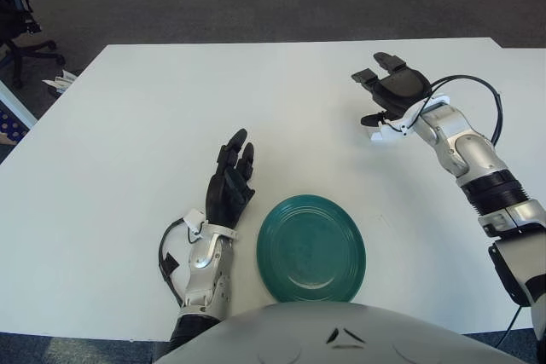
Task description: Put the charger into the plate.
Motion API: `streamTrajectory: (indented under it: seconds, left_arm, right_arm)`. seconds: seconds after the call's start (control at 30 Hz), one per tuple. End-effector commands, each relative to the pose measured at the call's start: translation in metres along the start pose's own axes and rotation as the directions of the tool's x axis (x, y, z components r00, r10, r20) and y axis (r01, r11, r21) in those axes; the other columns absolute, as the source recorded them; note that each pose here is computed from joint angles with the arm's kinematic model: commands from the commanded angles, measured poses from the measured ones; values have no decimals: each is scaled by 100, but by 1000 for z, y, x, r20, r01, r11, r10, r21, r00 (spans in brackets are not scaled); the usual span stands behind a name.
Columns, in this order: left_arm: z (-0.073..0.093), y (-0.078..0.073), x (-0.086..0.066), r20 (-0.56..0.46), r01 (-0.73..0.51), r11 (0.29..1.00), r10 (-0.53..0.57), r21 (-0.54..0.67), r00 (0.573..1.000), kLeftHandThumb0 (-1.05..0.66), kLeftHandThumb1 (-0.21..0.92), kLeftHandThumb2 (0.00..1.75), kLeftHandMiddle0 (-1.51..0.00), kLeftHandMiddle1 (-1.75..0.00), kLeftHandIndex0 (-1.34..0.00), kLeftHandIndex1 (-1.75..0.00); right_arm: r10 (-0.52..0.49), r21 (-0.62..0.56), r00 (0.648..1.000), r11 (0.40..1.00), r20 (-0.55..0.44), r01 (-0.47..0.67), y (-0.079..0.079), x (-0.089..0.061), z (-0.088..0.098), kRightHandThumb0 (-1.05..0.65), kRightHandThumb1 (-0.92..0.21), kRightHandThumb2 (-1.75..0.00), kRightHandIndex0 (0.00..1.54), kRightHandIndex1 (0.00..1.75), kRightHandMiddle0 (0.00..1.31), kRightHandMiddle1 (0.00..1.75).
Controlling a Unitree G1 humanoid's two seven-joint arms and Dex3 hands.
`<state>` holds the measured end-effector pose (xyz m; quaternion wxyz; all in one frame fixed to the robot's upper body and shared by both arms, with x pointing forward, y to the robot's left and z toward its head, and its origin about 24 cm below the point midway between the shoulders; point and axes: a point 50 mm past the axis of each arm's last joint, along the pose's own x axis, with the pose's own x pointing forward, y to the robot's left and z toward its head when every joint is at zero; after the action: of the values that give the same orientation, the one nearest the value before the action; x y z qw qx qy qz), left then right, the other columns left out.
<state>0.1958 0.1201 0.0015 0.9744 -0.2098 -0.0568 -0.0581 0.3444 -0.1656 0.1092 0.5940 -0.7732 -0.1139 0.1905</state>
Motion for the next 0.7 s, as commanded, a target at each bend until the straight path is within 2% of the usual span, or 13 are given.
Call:
streamTrajectory:
  seconds: [0.0,0.67]
  left_arm:
    - [-16,0,-13,-67,-59,998,56,-39,996,-103,92,111,-14,-1,0,-42]
    - [-15,0,-11,-55,-40,999,39,-23,998,-103,92,113,-13,0,0,-43]
  right_arm:
    - [-15,13,1000,1000,0,15,-2,4,-4,-97,-92,-86,10,1,0,42]
    - [74,93,997,993,-2,-73,27,6,-9,-98,-92,-85,11,1,0,47]
